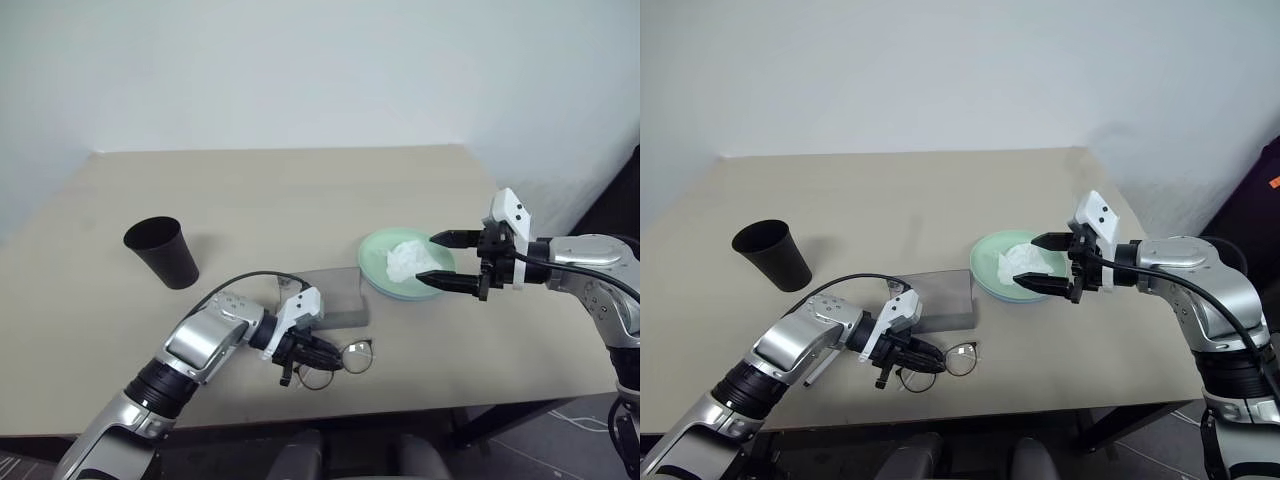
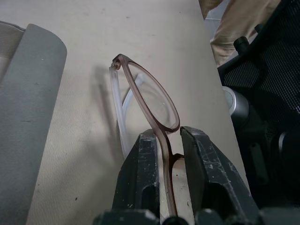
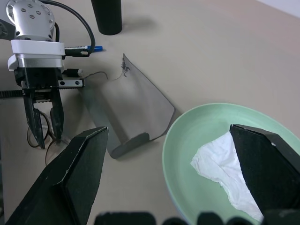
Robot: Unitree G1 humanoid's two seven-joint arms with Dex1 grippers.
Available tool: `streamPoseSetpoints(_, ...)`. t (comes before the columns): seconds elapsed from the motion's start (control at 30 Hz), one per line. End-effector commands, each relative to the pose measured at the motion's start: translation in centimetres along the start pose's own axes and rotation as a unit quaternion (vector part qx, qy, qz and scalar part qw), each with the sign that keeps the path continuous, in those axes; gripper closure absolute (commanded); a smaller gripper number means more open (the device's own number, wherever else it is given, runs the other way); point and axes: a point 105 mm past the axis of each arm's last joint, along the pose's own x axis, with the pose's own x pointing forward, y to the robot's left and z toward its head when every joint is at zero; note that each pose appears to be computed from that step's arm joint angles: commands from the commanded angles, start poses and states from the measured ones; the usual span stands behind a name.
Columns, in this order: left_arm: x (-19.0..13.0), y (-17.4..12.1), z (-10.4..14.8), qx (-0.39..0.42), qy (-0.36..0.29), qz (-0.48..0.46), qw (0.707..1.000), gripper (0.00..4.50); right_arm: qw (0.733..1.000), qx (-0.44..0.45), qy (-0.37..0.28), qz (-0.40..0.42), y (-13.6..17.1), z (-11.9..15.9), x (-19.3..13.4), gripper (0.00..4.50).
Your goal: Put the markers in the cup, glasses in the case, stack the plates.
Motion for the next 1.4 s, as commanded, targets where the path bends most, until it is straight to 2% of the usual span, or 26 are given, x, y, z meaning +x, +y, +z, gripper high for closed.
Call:
streamPoseSetpoints(0.03,-0.2,-0.2,1.1,0.021,-0.004,-0.008,1.0,4.48,1.0,-0.025,-0.009,-0.007,-0.2,1.1,-0.2,0.0)
streamPoseSetpoints(0.27,-0.2,-0.3,1.8,0.026,-0.018,-0.011,0.999,4.48,1.0,-0.026,-0.01,-0.002,-0.3,1.1,0.0,0.0)
streamPoseSetpoints(0.37,-0.7,-0.2,2.9,0.024,-0.04,-0.015,0.999,4.48,1.0,-0.027,-0.01,0.0,-0.3,1.2,0.1,0.0)
streamPoseSetpoints(0.73,-6.1,5.3,7.1,0.064,-0.104,0.09,0.988,4.48,1.0,-0.028,-0.011,0.004,-0.5,1.2,0.4,0.0)
streamPoseSetpoints(1.0,-7.1,7.8,5.9,0.105,-0.061,0.114,0.986,4.48,0.999,-0.03,-0.013,0.006,-0.5,1.3,0.5,0.0)
streamPoseSetpoints(1.4,-5.5,6.5,2.4,0.093,-0.014,0.048,0.994,4.48,0.999,-0.03,-0.015,0.002,-0.5,1.3,0.3,0.0)
